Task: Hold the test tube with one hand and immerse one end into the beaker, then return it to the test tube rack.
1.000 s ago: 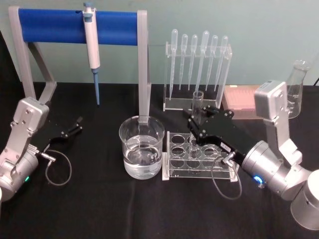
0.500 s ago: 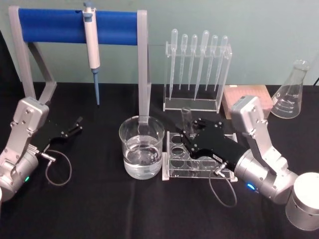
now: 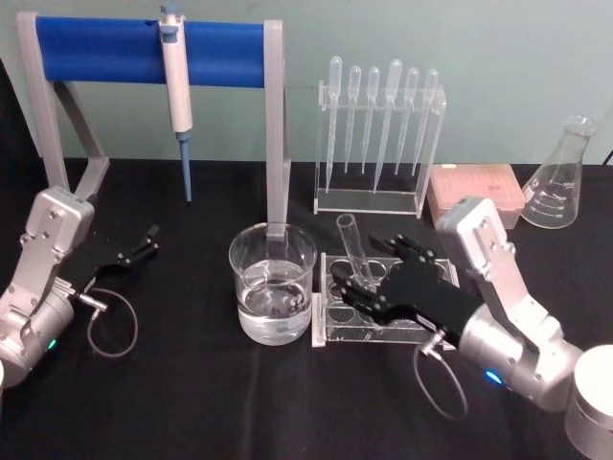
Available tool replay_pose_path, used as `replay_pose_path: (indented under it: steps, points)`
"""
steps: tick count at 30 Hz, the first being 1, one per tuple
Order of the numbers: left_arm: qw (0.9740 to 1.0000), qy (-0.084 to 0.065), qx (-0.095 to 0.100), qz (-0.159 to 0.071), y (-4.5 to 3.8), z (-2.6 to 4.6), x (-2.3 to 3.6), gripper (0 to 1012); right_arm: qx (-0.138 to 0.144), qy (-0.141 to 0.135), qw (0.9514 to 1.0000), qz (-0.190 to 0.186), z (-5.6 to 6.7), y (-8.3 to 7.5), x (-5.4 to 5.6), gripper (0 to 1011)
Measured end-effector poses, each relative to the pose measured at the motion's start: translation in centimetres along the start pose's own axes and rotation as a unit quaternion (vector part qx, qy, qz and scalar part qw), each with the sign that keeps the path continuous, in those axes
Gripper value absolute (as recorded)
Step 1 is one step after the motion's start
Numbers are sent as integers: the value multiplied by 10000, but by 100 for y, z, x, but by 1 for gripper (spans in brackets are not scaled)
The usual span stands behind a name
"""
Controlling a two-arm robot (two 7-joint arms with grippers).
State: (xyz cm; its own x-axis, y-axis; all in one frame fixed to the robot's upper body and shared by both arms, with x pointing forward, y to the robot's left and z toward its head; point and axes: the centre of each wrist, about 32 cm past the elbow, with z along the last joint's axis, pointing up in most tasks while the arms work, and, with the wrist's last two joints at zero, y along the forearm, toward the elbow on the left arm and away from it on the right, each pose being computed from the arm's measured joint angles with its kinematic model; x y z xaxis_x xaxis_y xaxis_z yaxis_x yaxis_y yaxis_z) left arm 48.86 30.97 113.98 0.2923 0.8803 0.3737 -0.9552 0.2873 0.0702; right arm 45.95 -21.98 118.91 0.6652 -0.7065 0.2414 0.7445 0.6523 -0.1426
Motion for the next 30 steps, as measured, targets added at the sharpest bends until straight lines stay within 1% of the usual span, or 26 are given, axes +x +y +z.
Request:
replay_pose_path:
  steps: [1, 2, 3, 4, 6, 7, 8, 10, 11, 13, 14, 15, 16, 18, 19, 21, 22, 23, 24, 26, 27, 30]
  points:
    - [10000, 0, 0, 0, 0, 0, 0, 1000, -43, -2, 10000, -24, 5, -31, -10, 724]
    - [10000, 0, 0, 0, 0, 0, 0, 1000, -108, -6, 9999, -70, 18, -91, -26, 783]
    - [10000, 0, 0, 0, 0, 0, 0, 1000, -135, -6, 9999, -103, 28, -127, -32, 801]
    - [10000, 0, 0, 0, 0, 0, 0, 1000, -169, -6, 9997, -179, 51, -207, -44, 854]
    - [10000, 0, 0, 0, 0, 0, 0, 1000, -180, -15, 9994, -306, 79, -298, -49, 891]
    - [10000, 0, 0, 0, 0, 0, 0, 1000, -160, -17, 9987, -477, 104, -393, -59, 935]
    - [10000, 0, -1, 0, 0, 0, 0, 1000, -125, -19, 9980, -615, 112, -446, -62, 954]
    - [10000, 0, 0, 0, 0, 0, 0, 1000, -29, -36, 9955, -942, 109, -539, -67, 979]
    - [10000, 0, 0, 0, 0, 0, 0, 1000, 36, -53, 9921, -1257, 86, -606, -70, 1004]
    - [10000, 0, 0, 0, 0, 0, 0, 1000, 87, -63, 9873, -1585, 51, -661, -62, 1004]
    - [10000, 0, 0, 0, 0, 0, 0, 1000, 108, -62, 9815, -1910, -4, -694, -50, 1004]
    - [10000, 0, 0, 0, 0, 0, 0, 1000, 120, -68, 9781, -2076, -38, -703, -44, 1004]
    - [10000, 0, 0, 0, 0, 0, 0, 1000, 133, -68, 9715, -2366, -120, -709, -28, 1004]
    - [10000, 0, 0, 0, 0, 0, 0, 1000, 121, -53, 9663, -2570, -213, -702, -6, 1004]
    - [10000, 0, 0, -1, 0, 0, 0, 1000, 95, -22, 9631, -2689, -301, -685, 20, 1004]
    - [10000, 0, 0, 0, 0, 0, 0, 1000, 50, 26, 9607, -2776, -407, -656, 45, 1004]
    - [10000, 0, 0, 0, 0, 0, 0, 1000, 7, 28, 9591, -2829, -506, -629, 63, 1004]
    - [10000, 0, 0, 0, 0, 0, 0, 1000, 7, 28, 9591, -2829, -506, -629, 63, 1004]
    - [10000, 0, 0, 0, 0, 0, 0, 1000, -35, 30, 9582, -2861, -611, -601, 74, 1004]
    - [10000, 0, 0, 0, 0, 0, 0, 1000, -38, 75, 9575, -2885, -703, -574, 75, 1004]
    - [10000, 0, 0, 0, 0, 0, 0, 1000, -36, 115, 9570, -2898, -768, -553, 74, 1004]
    - [10000, 0, 1, 0, 0, 0, 0, 1000, -9, 157, 9574, -2884, -813, -534, 70, 1004]
